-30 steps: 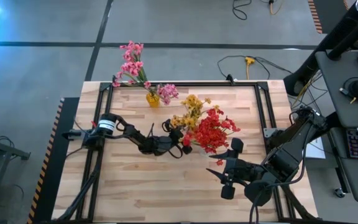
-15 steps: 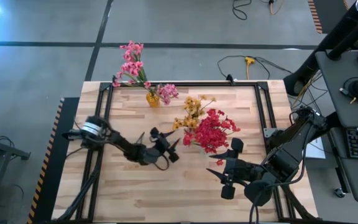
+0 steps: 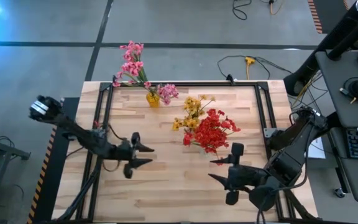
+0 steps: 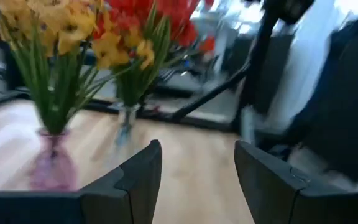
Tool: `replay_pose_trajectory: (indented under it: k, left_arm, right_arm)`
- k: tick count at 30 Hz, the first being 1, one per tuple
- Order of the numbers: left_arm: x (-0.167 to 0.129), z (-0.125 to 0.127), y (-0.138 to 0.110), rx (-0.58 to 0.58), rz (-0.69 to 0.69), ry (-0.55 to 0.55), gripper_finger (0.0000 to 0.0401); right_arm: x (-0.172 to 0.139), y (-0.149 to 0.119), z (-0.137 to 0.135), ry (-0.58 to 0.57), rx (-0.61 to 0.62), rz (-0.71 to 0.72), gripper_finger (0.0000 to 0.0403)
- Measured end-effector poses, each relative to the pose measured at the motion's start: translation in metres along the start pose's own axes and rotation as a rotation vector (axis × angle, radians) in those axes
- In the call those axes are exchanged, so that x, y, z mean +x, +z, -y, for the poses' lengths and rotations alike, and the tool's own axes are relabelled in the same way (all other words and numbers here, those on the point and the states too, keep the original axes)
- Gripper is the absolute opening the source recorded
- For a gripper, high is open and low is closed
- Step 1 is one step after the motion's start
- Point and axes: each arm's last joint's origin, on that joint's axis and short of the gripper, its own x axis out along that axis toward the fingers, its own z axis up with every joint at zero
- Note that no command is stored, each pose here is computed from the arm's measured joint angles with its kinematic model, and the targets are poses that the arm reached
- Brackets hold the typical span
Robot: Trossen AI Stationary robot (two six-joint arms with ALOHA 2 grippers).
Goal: Sort flowers into vase by color
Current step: Return to Home Position
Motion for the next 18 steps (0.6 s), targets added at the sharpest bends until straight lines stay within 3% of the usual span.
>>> replay_pose_trajectory:
  k: [3,5,7,12,14,18]
  left_arm:
    - [-0.01,-0.001,0.012,-0.08,0.063,-0.03,0.0184]
    - [-0.012,-0.001,0.026,-0.03,0.131,-0.02,0.0184]
    - [-0.011,-0.001,0.039,0.062,0.176,0.008,0.0184]
    - [0.001,0.0,0.083,0.303,0.242,0.123,0.0184]
    - [0.007,-0.004,0.098,0.397,0.191,0.169,0.0184]
    - [0.016,-0.021,0.122,0.475,0.035,0.203,0.0184]
  right_arm:
    - [-0.001,-0.003,-0.004,0.001,-0.042,0.006,0.0192]
    - [0.004,-0.006,-0.008,-0.055,-0.116,0.034,0.0192]
    - [0.011,-0.005,-0.009,-0.085,-0.116,0.069,0.0192]
    - [0.027,0.013,0.01,0.142,-0.136,0.188,0.0192]
    - [0.031,0.015,0.023,0.228,-0.182,0.245,0.0192]
    - [0.035,0.005,0.057,0.32,-0.203,0.346,0.0192]
